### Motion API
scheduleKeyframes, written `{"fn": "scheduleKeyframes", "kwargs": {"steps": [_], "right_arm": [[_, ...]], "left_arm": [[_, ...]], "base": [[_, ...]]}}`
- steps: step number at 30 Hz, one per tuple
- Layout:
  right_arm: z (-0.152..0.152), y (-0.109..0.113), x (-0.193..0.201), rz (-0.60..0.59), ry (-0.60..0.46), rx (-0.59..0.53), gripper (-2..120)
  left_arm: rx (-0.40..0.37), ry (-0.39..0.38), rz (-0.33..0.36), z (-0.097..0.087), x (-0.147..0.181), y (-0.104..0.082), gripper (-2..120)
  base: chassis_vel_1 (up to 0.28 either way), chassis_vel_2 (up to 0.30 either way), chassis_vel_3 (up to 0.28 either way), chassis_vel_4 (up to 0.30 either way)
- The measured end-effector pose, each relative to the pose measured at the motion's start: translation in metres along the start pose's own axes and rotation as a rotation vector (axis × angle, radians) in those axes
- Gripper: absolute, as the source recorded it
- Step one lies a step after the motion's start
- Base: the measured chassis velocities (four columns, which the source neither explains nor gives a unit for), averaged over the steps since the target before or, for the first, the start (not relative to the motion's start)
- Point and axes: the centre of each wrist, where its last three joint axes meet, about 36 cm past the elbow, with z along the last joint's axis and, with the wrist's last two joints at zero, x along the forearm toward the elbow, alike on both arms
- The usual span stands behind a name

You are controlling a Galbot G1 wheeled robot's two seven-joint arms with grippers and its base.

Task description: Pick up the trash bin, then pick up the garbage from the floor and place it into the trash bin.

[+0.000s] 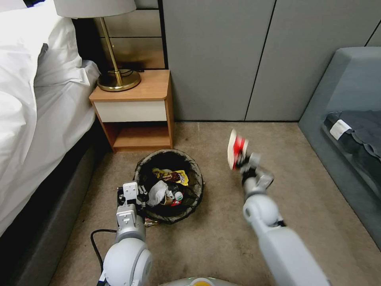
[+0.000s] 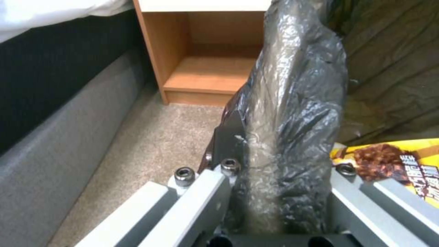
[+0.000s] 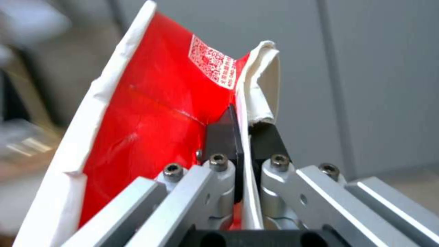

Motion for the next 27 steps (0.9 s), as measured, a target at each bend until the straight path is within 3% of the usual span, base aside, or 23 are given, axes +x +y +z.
{"fn": "scheduleKeyframes", "kwargs": {"steps": [4,11,13,19,27], "right_arm": [[-0.033,0.034,0.026,-0.174,-0.077,-0.028,0],[-0.034,0.075,0.073,-0.327,-0.035,-0.049,0],[-0.022,0.091,0.089,-0.379,0.0,-0.046,0],[0.011,0.112,0.105,-0.429,0.071,-0.034,0],[0.054,0.115,0.105,-0.41,0.147,-0.019,0]], "left_arm": [[0.002,0.005,0.003,0.001,0.001,-0.001,0],[0.002,0.012,0.007,0.002,0.002,-0.003,0],[0.001,0.013,0.008,0.002,0.002,-0.003,0],[0.002,0.015,0.007,0.003,0.003,-0.004,0],[0.004,0.014,0.007,0.002,0.003,-0.005,0]], "base": [[0.0,0.0,0.0,0.0],[0.0,0.0,0.0,0.0],[0.0,0.0,0.0,0.0],[0.0,0.0,0.0,0.0],[0.0,0.0,0.0,0.0]]}}
